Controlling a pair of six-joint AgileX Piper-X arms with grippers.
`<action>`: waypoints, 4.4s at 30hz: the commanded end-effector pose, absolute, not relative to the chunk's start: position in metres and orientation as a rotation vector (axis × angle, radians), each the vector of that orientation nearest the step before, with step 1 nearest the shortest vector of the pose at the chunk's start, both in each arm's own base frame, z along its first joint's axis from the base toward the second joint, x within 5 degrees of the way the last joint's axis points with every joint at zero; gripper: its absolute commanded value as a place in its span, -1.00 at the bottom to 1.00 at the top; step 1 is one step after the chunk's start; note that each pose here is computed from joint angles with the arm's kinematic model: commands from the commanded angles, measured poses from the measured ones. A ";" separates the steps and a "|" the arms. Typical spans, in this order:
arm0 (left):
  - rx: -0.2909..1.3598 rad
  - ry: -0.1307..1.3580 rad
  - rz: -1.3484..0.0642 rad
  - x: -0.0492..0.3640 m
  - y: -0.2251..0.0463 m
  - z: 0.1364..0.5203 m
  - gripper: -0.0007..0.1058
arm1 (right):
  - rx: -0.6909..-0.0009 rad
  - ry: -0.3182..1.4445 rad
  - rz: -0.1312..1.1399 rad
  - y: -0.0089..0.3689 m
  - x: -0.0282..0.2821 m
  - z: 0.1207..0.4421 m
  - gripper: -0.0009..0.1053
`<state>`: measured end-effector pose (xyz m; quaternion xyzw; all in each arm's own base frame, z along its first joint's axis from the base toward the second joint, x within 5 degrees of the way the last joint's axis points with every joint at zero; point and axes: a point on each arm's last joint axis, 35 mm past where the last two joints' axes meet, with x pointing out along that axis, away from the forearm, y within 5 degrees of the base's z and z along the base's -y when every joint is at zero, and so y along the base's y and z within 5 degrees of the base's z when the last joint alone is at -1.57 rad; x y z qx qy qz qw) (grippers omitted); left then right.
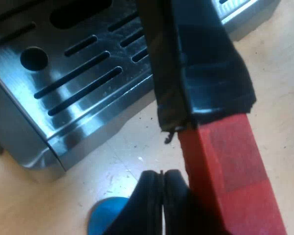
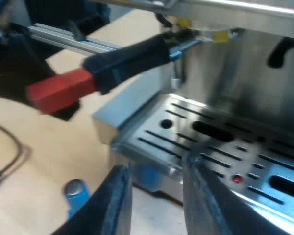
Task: Put the handle in the coffee machine
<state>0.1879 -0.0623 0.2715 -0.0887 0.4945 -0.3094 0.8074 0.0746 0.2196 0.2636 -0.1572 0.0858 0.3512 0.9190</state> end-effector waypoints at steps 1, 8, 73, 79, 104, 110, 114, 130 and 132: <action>-0.251 1.077 -0.754 0.181 -0.070 0.275 -0.98 | -0.311 0.162 0.768 0.220 0.067 0.269 -0.43; -0.239 1.065 -0.822 0.174 -0.088 0.280 -0.98 | -0.308 0.149 0.821 0.222 0.055 0.271 -0.43; -0.164 0.574 -0.399 0.131 -0.010 0.392 0.00 | -0.314 0.289 0.687 0.206 0.116 0.348 0.05; -0.127 0.409 -0.399 0.126 -0.009 0.431 0.13 | -0.263 0.306 0.538 0.178 0.153 0.381 0.05; -0.136 0.295 -0.350 0.114 -0.008 0.450 0.13 | -0.304 0.486 0.030 0.043 0.131 0.388 0.05; -0.101 0.284 -0.336 0.081 -0.009 0.450 0.13 | -0.300 0.452 -0.013 0.025 0.094 0.355 0.05; -0.077 0.271 -0.338 0.052 -0.011 0.440 0.13 | -0.272 0.373 -0.015 0.013 0.068 0.344 0.05; -0.001 0.310 -0.218 -0.033 -0.011 0.359 0.13 | -0.336 0.394 0.038 -0.013 0.006 0.318 0.05; 0.001 0.359 -0.207 -0.032 -0.010 0.352 0.13 | -0.336 0.400 0.051 -0.012 0.007 0.316 0.05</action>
